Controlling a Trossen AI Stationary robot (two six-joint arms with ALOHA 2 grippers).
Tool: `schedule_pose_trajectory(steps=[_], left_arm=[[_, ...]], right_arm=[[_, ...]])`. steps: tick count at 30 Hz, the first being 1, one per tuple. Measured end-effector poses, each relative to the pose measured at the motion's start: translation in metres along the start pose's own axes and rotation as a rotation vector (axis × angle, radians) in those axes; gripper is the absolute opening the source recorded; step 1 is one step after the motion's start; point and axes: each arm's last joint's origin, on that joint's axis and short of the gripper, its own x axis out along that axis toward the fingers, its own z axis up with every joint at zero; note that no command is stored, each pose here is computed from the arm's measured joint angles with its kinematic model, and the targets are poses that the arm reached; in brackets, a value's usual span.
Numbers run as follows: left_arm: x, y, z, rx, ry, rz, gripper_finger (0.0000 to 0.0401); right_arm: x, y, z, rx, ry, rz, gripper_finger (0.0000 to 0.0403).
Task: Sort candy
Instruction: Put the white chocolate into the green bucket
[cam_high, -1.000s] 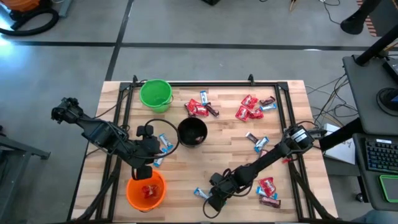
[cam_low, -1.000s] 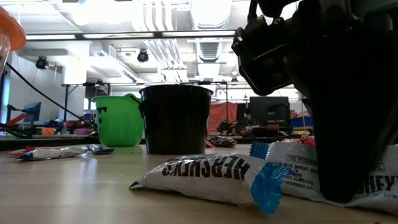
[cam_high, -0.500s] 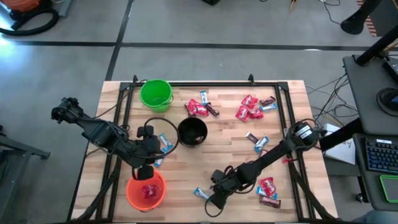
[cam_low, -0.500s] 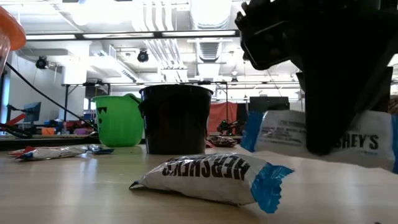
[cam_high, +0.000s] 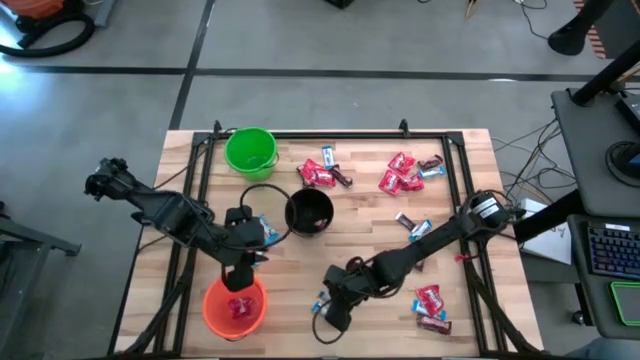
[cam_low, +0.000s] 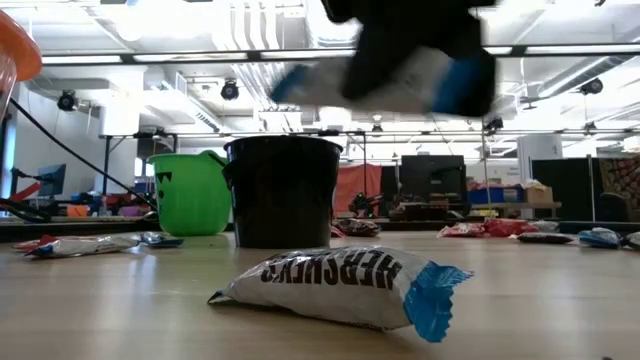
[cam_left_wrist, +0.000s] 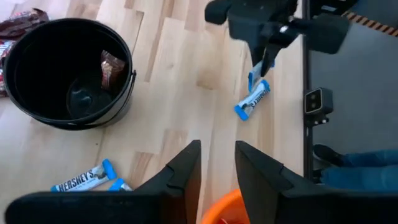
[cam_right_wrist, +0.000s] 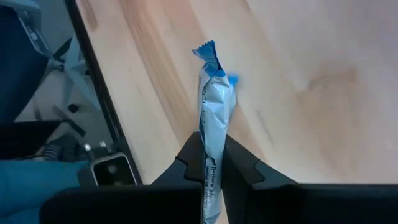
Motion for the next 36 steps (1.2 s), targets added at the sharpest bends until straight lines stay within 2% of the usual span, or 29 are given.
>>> schedule_pose_trajectory(steps=[6,11,18,27,36], left_arm=[[0.017,-0.001,0.003,0.035,0.048,0.018,0.0125],[0.029,-0.007,0.007,0.086,0.077,-0.045,0.0145],[0.037,-0.013,0.017,0.138,0.001,-0.095,0.0143],[0.048,-0.011,0.019,0.137,0.041,-0.113,0.0141],[0.055,-0.015,0.027,0.158,0.002,-0.171,0.0141]], right_arm=[[-0.02,0.01,0.022,-0.081,-0.046,-0.01,0.0012],[-0.026,0.007,0.038,-0.104,-0.078,-0.004,0.0012],[-0.039,0.014,0.054,-0.155,-0.132,0.029,0.0012],[-0.052,0.022,0.065,-0.202,-0.19,0.043,0.0012],[-0.054,0.015,0.076,-0.188,-0.207,0.031,0.0012]])
